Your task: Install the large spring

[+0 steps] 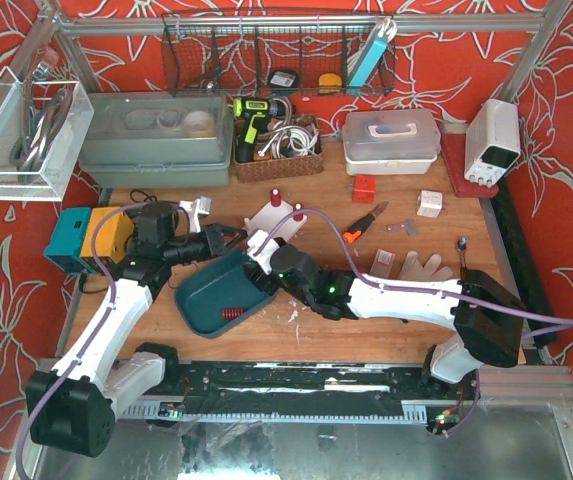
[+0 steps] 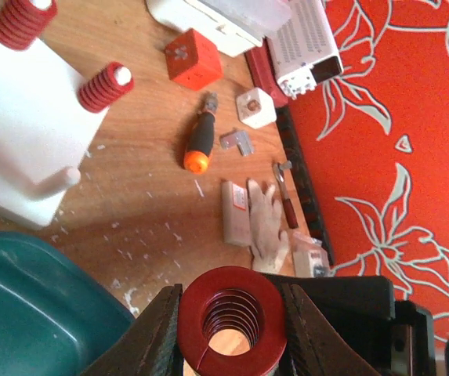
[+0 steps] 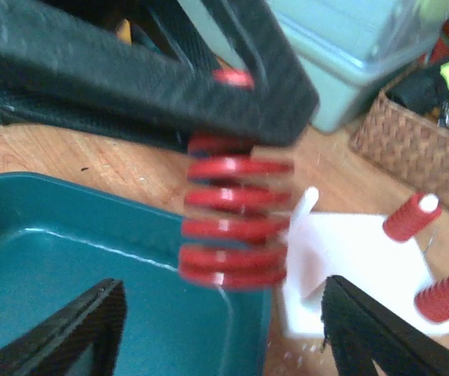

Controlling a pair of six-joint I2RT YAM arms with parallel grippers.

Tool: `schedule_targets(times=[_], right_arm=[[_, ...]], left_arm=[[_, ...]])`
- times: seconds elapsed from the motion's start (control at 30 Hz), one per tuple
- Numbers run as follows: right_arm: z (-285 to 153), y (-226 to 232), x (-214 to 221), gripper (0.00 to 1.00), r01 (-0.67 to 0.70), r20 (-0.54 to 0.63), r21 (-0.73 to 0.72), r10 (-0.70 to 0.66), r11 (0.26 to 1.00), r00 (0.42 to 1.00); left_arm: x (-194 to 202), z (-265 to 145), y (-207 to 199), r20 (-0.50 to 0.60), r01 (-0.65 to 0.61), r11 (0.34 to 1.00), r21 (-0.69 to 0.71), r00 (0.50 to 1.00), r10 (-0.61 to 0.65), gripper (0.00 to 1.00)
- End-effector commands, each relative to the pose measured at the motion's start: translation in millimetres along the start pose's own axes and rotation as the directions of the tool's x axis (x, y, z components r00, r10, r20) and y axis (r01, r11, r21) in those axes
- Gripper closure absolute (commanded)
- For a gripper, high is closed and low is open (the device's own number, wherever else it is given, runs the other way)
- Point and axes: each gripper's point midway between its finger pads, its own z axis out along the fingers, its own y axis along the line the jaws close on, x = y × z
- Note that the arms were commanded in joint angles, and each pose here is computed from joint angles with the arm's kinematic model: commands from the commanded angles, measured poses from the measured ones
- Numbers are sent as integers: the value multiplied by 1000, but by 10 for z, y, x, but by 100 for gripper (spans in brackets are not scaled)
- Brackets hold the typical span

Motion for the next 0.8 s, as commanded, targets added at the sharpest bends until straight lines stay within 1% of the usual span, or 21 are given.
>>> schedule_targets(times=[0.0, 0.1, 0.13, 0.23, 0.33, 0.43, 0.53, 0.63, 0.7, 0.77], right_arm=[[-141, -152, -25, 22, -1, -37, 64, 4, 998, 999], [-330, -366, 52, 2, -6, -66, 151, 16, 988, 998], [-411, -469, 67, 1, -14, -68, 189, 27, 982, 997], [-663, -722, 127, 1, -51, -55, 267, 68, 962, 996], [-891, -921, 171, 1, -82, -31, 302, 96, 950, 995], [-1089, -1072, 213, 1, -78, -4, 322, 83, 943, 997], [-1284, -1234, 259, 1, -107, 47, 365, 96, 925, 994], [-1366, -1323, 308, 1, -154, 110, 377, 121, 914, 987], [-1399, -1378, 335, 1, -180, 129, 385, 140, 905, 982], [-1417, -1417, 340, 1, -196, 136, 389, 154, 900, 979]], left_arm=[[-313, -52, -67, 129, -88, 995, -48, 987, 94, 99], [-561, -116, 97, 232, -123, 970, -210, 957, 172, 100], [-644, -139, 155, 267, -132, 953, -273, 941, 206, 100], [-817, -139, 218, 333, -158, 902, -401, 893, 304, 100], [-906, 22, 243, 343, -194, 853, -484, 855, 389, 100], [-971, 154, 235, 350, -228, 810, -540, 815, 462, 100], [-1016, 246, 301, 367, -241, 787, -567, 782, 504, 100], [-1028, 332, 485, 339, -242, 743, -624, 773, 536, 100], [-1030, 416, 603, 303, -250, 716, -652, 780, 548, 100], [-1026, 499, 672, 276, -262, 702, -662, 785, 554, 100]])
